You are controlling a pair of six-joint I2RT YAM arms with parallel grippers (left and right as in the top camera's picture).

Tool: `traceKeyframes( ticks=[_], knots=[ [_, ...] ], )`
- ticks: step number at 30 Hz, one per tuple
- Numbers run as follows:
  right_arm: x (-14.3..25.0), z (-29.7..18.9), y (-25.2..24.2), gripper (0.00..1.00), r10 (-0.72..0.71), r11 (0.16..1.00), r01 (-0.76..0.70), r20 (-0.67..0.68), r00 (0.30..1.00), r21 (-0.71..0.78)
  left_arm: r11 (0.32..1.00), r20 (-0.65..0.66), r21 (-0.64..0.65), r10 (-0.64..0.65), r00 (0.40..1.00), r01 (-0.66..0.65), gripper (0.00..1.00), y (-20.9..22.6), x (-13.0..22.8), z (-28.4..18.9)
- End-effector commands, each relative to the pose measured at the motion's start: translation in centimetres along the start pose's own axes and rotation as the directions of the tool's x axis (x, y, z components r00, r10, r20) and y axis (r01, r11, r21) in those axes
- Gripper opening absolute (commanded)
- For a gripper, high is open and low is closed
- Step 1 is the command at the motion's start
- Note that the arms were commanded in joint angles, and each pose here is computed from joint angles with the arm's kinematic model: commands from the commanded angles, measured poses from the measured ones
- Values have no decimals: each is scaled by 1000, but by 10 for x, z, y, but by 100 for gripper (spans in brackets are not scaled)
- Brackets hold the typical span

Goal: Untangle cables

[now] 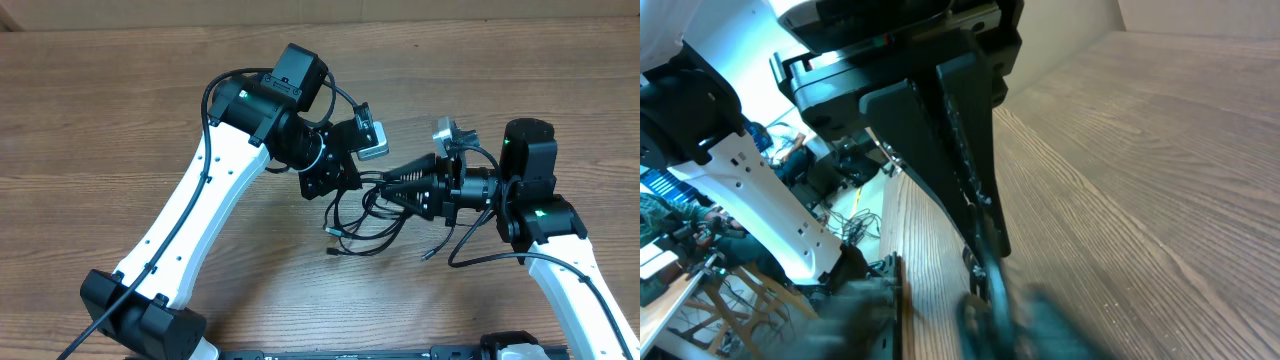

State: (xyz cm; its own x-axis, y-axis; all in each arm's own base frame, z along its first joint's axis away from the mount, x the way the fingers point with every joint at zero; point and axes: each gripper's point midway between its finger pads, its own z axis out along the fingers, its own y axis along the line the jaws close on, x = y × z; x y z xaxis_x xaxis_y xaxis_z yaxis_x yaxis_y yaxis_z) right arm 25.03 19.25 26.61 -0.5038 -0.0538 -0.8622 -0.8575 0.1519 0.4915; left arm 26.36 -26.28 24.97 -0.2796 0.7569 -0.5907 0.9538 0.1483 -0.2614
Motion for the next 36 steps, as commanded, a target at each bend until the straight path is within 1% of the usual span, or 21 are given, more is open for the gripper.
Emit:
traceKeyframes(
  ticks=[1,4,7,8,9,10,12,14,16,19,24,27,30,32,33,35,36],
  knots=[
    [-6,-1,8,100,-21,1000,21,6,1000,-24,1000,33,4,7,999,-7,4,0,-7,-4],
    [-5,-1,2,100,-1,1000,1,6,1000,12,998,46,-13,-66,997,67,4,8,-6,-9],
    [-6,-2,-11,100,62,994,-63,12,998,88,990,71,-37,-131,989,134,4,20,-4,-17],
    [-6,-2,-19,100,95,986,-96,20,995,134,986,94,-35,-159,983,163,4,24,-5,-22],
    [-6,-4,-28,100,136,973,-139,33,990,186,982,136,-14,-184,973,188,4,27,-7,-31],
    [-6,-5,-32,100,158,964,-163,42,987,210,981,147,-8,-189,971,192,4,28,-7,-33],
    [-6,-9,-47,100,237,924,-251,83,968,290,976,214,34,-219,952,217,4,32,-9,-46],
    [-6,-12,-57,100,293,887,-317,120,948,335,970,273,74,-244,931,232,4,35,-12,-58],
    [-8,-14,-61,100,336,863,-369,153,929,346,966,295,74,-260,920,249,4,40,-9,-65],
    [-14,-12,-57,100,385,850,-424,181,905,311,958,297,60,-286,911,281,4,46,-9,-66],
    [-19,-7,-39,100,376,891,-399,143,916,215,949,317,44,-310,896,313,4,54,-14,-68],
    [-20,-7,-39,100,368,895,-392,144,918,214,949,318,44,-309,896,311,4,54,-14,-68],
    [-20,-9,-46,99,363,883,-395,165,917,254,943,306,70,-332,892,326,4,49,-12,-67],
    [-19,-11,-51,95,360,875,-396,173,917,280,940,292,96,-340,894,327,4,41,-9,-66],
    [-18,-11,-53,94,352,875,-388,169,920,290,941,287,109,-338,896,320,4,38,-8,-65],
    [-15,-12,-54,89,338,876,-372,160,927,306,946,276,148,-320,906,289,4,26,-6,-65],
    [-13,-11,-54,88,332,879,-364,153,931,308,949,275,174,-302,913,262,4,18,-4,-66]
  ],
)
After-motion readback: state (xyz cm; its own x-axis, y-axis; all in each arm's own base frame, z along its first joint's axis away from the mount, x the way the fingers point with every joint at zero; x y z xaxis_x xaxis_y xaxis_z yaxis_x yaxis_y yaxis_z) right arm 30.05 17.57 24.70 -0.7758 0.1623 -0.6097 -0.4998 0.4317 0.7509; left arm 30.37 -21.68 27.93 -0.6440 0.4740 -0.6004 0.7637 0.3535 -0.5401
